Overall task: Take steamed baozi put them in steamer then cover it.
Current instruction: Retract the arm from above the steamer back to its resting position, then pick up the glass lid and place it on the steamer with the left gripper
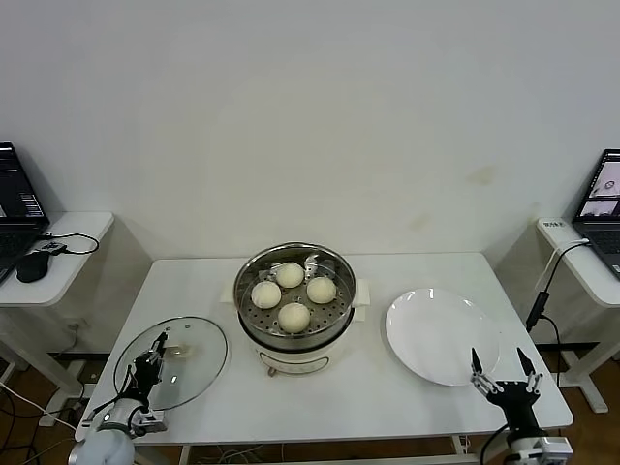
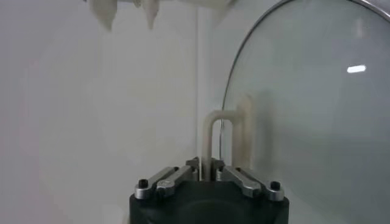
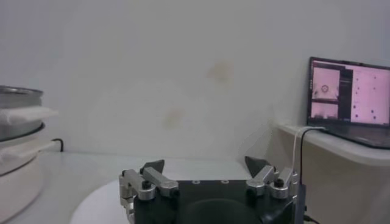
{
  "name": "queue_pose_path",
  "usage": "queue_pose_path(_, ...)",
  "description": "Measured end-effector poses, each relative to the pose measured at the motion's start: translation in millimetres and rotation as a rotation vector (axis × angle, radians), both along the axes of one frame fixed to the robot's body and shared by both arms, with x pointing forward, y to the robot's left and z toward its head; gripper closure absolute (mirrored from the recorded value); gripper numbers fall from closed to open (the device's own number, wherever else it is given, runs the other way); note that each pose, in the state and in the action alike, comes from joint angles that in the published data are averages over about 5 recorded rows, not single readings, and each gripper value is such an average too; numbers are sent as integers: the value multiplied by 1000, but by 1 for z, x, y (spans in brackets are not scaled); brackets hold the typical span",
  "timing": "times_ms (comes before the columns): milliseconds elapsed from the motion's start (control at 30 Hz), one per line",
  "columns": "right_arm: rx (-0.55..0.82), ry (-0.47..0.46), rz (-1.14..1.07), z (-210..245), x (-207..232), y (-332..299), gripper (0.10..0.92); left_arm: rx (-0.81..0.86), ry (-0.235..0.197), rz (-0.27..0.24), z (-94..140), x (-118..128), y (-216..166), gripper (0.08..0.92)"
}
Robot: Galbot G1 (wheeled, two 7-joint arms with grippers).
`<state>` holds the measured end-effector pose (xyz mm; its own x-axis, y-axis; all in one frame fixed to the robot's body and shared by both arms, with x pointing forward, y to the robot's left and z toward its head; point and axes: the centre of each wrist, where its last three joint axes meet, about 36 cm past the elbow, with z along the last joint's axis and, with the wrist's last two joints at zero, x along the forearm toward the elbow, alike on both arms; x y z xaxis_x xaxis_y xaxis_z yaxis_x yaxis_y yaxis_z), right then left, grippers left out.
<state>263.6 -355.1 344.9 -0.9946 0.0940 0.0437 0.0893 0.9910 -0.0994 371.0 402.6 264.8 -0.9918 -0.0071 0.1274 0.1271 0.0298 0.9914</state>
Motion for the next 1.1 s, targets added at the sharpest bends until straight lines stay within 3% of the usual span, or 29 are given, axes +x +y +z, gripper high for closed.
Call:
queue_pose_path(300, -11, -1, 20, 0, 1, 6, 200, 16, -92, 54, 32, -12, 6, 864)
queue_pose_path(633, -34, 8, 58, 1, -4, 16, 200, 53, -148, 102, 103, -27, 5, 864)
queue_pose_path(933, -52, 28, 88, -6, -8, 30, 200, -10, -185, 46, 168, -22, -39, 864)
queue_pose_path(1100, -77, 38, 95, -10, -8, 37, 199, -44, -190, -4, 187, -16, -73, 864)
